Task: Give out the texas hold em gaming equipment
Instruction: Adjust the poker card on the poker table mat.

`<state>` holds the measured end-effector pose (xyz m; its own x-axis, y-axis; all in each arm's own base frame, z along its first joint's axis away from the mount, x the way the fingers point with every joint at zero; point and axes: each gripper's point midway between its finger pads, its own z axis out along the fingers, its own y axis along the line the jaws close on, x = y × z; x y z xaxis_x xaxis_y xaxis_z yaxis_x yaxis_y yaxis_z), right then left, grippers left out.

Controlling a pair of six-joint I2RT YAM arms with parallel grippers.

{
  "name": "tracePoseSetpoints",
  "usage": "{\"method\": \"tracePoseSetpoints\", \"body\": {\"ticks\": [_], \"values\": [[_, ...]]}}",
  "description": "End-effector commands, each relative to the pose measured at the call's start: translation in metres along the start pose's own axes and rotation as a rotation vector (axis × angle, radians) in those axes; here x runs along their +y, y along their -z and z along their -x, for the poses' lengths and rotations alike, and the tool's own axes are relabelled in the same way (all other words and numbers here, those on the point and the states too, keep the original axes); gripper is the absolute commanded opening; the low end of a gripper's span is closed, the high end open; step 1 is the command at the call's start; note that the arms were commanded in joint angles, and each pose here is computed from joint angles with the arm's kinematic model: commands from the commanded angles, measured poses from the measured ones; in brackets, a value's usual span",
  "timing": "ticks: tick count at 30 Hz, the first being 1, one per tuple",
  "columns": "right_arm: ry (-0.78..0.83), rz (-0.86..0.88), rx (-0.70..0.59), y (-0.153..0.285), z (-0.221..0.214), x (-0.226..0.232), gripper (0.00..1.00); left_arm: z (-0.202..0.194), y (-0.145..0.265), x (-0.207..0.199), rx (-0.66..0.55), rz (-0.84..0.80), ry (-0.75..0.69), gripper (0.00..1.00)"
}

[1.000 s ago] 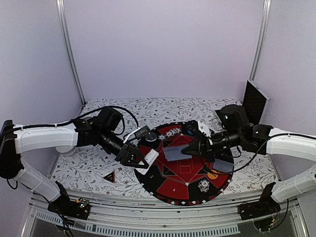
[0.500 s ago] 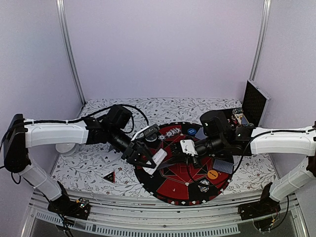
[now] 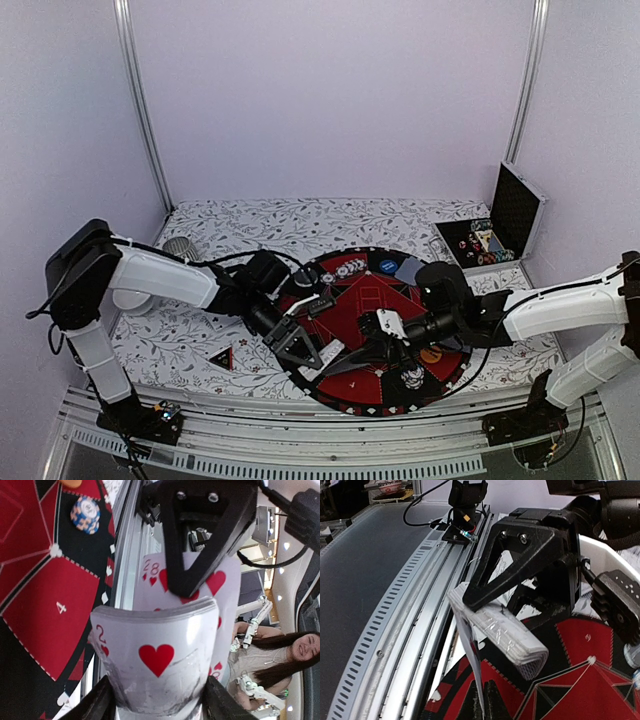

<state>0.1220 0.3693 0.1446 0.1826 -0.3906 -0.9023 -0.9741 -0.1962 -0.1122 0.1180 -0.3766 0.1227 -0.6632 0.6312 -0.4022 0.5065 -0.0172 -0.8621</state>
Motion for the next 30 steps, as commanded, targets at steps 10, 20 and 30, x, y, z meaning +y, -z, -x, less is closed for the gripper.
{"method": "tracePoseSetpoints", "body": {"ticks": [10, 20, 30], "values": [[-0.342, -0.051, -0.008, -0.034, -0.053, -0.008, 0.02, -0.018, -0.008, 0.087, 0.109, 0.047, 0.221, 0.98], [-0.482, -0.064, 0.023, -0.047, -0.065, -0.028, 0.02, -0.006, 0.021, 0.110, 0.095, 0.252, 0.156, 0.97], [-0.915, -0.057, 0.057, -0.048, -0.077, -0.036, 0.02, -0.008, 0.026, 0.115, 0.046, 0.332, 0.118, 0.77]]}}
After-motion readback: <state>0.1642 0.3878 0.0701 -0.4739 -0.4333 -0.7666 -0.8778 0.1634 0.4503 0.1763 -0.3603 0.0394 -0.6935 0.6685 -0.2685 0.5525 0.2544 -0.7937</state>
